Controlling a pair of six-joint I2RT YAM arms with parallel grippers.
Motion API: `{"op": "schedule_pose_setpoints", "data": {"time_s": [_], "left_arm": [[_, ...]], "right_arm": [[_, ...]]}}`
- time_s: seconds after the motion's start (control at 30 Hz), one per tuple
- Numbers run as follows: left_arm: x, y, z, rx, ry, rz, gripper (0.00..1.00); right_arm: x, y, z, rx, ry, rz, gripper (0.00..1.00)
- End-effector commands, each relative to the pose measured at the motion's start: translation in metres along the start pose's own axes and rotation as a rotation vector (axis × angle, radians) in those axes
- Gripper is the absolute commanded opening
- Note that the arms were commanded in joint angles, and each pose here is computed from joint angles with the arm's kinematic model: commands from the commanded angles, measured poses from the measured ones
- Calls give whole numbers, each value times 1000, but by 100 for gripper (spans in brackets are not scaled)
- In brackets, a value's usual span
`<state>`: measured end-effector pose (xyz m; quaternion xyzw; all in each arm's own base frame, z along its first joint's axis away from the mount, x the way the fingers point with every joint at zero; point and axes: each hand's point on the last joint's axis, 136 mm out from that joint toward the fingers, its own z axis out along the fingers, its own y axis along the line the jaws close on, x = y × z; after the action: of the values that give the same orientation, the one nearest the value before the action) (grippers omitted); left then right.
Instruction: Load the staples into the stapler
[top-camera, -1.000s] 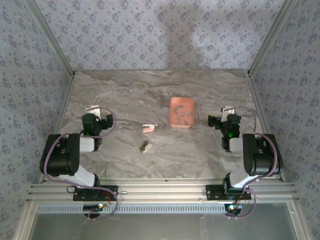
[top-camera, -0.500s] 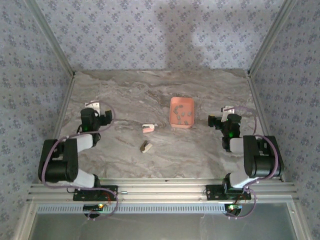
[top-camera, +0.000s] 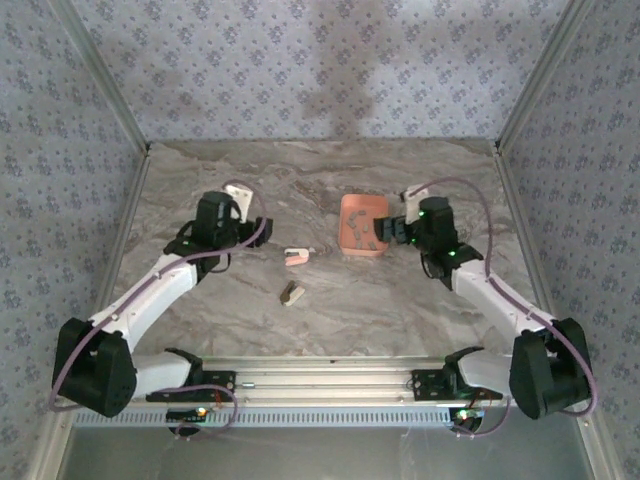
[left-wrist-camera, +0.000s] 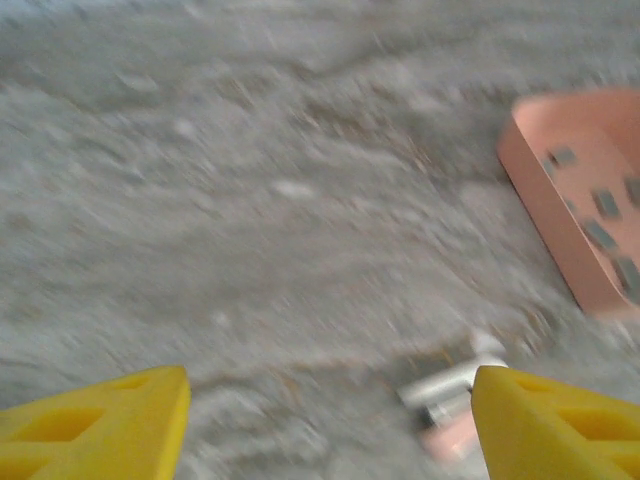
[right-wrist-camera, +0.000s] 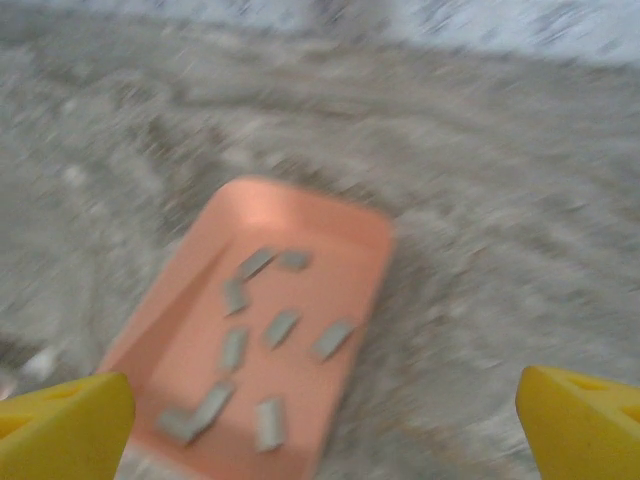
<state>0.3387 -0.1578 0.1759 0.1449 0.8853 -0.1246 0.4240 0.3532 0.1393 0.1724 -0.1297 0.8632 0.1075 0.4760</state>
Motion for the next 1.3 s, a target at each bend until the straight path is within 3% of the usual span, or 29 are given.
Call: {"op": "schedule_pose_setpoints", "data": {"time_s": [0.0,0.2,0.37,0.8,1.0,1.27], "left_arm": [[50,-15,-12,5,216,-33,73],[89,-48,-17,38,334,-2,72],[114,-64,-17,61,419,24,71],[150,-90,5,34,588,156,66],[154,-98,16,30,590,177,68],[154,-100,27,7,596,189,63]], "right_arm": [[39,28,-6,-27,159,55,100],[54,85,-12,-136,160,36,100],[63,110,-18,-184,144,-22,100],[80,103,-24,-155,128,0,100],[85,105,-26,-171,132,6,100],[76,106,-32,-187,90,16,100]]}}
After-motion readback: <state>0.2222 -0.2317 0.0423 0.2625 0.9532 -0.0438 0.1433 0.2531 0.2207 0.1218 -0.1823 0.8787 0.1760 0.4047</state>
